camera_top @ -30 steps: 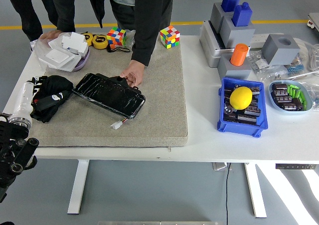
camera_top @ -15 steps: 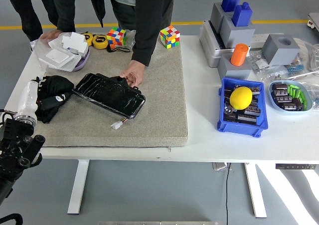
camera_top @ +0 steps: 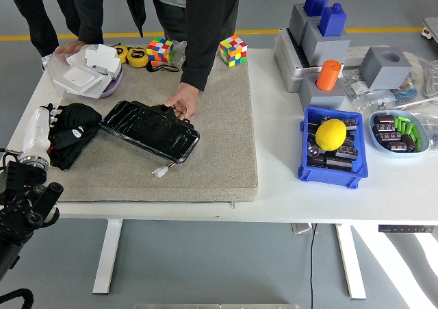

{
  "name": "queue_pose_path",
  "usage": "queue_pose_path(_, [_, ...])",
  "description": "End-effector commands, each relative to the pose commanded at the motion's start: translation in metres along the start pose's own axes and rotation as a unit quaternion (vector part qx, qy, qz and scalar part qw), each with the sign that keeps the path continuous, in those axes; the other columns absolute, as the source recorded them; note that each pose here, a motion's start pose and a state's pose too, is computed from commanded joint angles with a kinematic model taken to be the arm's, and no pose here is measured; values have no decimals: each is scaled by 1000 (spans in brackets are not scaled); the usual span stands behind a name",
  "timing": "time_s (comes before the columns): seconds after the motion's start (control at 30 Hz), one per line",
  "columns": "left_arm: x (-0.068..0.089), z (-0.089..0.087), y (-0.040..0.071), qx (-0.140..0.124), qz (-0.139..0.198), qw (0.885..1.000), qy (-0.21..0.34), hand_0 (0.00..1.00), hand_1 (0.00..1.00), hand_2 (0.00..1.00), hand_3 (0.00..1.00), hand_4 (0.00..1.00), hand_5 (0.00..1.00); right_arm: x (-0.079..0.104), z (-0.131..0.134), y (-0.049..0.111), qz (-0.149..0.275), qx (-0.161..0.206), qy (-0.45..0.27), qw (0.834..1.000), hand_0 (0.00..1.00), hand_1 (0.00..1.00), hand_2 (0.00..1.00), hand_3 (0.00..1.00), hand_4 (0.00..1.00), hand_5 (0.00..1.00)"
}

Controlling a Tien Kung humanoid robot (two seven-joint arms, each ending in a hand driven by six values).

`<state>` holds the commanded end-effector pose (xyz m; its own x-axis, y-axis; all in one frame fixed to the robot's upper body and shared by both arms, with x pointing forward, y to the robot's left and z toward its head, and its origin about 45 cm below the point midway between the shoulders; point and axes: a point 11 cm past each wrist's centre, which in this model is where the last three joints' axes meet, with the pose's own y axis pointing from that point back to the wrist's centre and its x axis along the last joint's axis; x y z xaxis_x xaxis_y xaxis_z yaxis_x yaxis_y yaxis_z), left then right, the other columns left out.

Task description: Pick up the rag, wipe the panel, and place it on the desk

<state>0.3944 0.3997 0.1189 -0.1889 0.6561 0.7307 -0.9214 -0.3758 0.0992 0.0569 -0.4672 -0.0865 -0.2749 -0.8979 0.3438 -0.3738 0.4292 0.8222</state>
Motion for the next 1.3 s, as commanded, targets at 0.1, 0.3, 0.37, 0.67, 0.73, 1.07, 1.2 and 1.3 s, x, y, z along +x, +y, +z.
queue_pose_path(0.1, [4,-2,0,3,4,1000,0,247,283,350,572,626,2,0,-1,0,0,1,1,1000,532,552,488,522,868,345])
queue_pose_path(0.3, [23,0,-3,-3,25,1000,10,237,275,340,569,602,2,2,1,0,0,-1,4,1000,532,552,489,522,868,345])
queue_pose_path(0.37, [28,3,-4,-10,30,999,11,237,275,340,569,602,2,2,2,1,1,-2,5,1000,532,552,489,522,868,345])
queue_pose_path(0.67, [17,48,-3,-73,14,997,27,235,276,338,569,588,2,1,1,0,-1,0,5,1000,531,551,489,522,868,345])
queue_pose_path(0.73, [8,57,-2,-82,2,996,26,235,276,338,569,588,2,1,1,1,-1,0,5,1000,531,551,489,522,868,345])
queue_pose_path(1.07, [-24,83,1,-106,-31,994,15,238,273,334,570,590,2,0,4,1,-1,-3,2,1000,531,551,489,522,868,345])
queue_pose_path(1.2, [-25,85,0,-105,-29,994,15,238,273,334,570,590,2,1,3,1,0,-2,2,1000,531,551,489,522,868,345])
queue_pose_path(1.3, [-27,86,0,-104,-32,994,12,238,273,334,570,588,2,0,2,1,-1,-1,2,1000,531,551,489,522,868,345])
